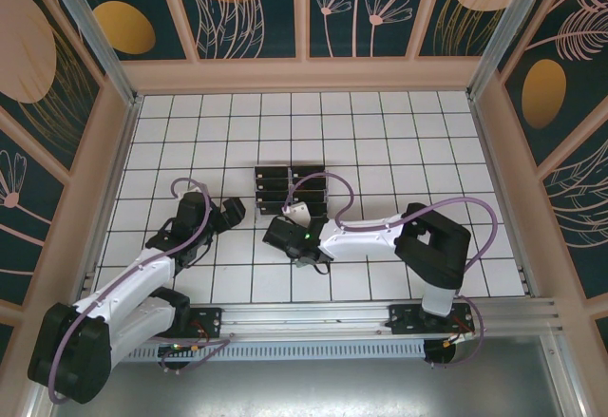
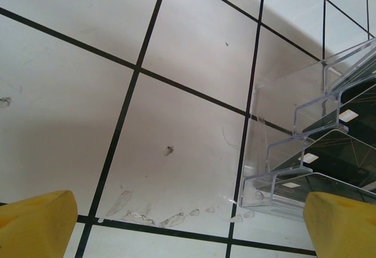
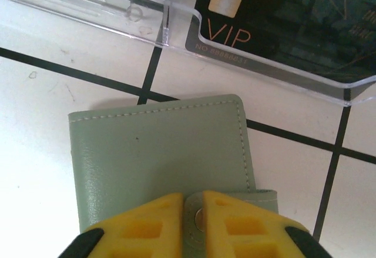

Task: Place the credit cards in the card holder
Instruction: Pick up the card holder from the bottom-center of the table, then open the button on the card holder.

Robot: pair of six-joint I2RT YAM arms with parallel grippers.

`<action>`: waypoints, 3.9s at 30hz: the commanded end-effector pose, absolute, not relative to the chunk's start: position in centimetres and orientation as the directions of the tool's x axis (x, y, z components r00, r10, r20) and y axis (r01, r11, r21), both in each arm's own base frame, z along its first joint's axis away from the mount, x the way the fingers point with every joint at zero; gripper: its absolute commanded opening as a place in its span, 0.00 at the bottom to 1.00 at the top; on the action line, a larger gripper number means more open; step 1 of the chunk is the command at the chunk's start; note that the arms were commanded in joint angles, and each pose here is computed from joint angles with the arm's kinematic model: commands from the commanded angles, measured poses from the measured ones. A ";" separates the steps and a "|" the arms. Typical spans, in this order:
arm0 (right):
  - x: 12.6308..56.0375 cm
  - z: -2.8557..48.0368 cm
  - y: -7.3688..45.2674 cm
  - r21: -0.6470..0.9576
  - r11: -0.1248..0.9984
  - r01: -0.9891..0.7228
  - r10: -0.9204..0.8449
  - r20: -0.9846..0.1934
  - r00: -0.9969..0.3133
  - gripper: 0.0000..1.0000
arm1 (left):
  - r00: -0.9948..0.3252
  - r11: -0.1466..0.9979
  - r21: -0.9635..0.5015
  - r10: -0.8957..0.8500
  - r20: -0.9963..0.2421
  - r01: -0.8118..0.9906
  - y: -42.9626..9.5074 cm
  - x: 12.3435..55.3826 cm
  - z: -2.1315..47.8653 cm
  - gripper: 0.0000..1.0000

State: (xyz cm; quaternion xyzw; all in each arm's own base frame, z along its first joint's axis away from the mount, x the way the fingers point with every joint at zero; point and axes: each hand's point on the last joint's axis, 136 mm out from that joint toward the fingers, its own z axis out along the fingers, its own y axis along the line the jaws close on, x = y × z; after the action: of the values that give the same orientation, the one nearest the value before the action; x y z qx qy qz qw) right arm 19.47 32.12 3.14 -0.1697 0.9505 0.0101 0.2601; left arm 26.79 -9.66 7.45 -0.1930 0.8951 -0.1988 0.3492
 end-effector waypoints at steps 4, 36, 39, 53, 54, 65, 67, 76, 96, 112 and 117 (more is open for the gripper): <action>19.1 3.2 30.0 -0.124 0.945 -0.301 -0.322 -0.488 -0.811 0.00 | -0.672 0.837 -0.516 -0.490 -0.556 -0.183 -10.3 27.5 8.8 0.99; 20.1 14.6 33.7 0.557 0.793 -0.248 0.141 -0.563 -0.815 0.00 | -0.713 0.671 -0.741 -0.518 -0.473 0.005 -21.4 25.7 13.3 0.99; 20.2 15.2 34.1 0.570 0.781 -0.257 0.147 -0.567 -0.811 0.00 | -0.710 0.654 -0.756 -0.532 -0.462 0.002 -22.0 25.6 13.5 0.99; 20.0 16.1 34.9 0.610 0.743 -0.274 0.162 -0.561 -0.812 0.00 | -0.685 0.564 -0.826 -0.602 -0.409 -0.002 -23.5 25.5 14.8 0.74; 20.0 16.2 34.9 0.613 0.741 -0.274 0.163 -0.560 -0.812 0.00 | -0.683 0.558 -0.830 -0.607 -0.407 -0.001 -23.5 25.6 14.9 0.70; 20.0 15.9 35.0 0.617 0.737 -0.275 0.164 -0.558 -0.814 0.00 | -0.686 0.520 -0.853 -0.609 -0.399 0.036 -24.1 25.4 15.1 0.45; 20.1 15.8 34.8 0.617 0.739 -0.270 0.167 -0.557 -0.813 0.00 | -0.692 0.528 -0.849 -0.599 -0.403 0.037 -24.2 25.3 14.9 0.57; 20.5 16.4 34.2 0.627 0.734 -0.262 0.193 -0.562 -0.804 0.00 | -0.703 0.553 -0.833 -0.590 -0.397 0.006 -23.6 24.7 13.2 0.72; 20.5 16.5 35.1 0.651 0.709 -0.272 0.194 -0.550 -0.812 0.00 | -0.692 0.499 -0.866 -0.609 -0.387 0.045 -24.4 25.0 14.4 0.51; 20.8 13.2 29.9 0.611 0.773 -0.170 0.243 -0.534 -0.810 0.00 | -0.649 0.567 -0.821 -0.600 -0.468 0.068 -23.0 24.9 13.7 0.00; 20.5 12.2 28.9 0.613 0.775 -0.155 0.247 -0.520 -0.818 0.00 | -0.656 0.584 -0.809 -0.585 -0.477 0.067 -22.8 24.7 13.0 0.00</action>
State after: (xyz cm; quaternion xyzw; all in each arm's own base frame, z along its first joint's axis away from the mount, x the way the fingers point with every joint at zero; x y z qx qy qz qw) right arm 20.40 29.66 12.20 0.0122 0.8940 0.3373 0.2948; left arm 24.66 -23.26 13.02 -0.1679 0.8042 -0.4353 0.3683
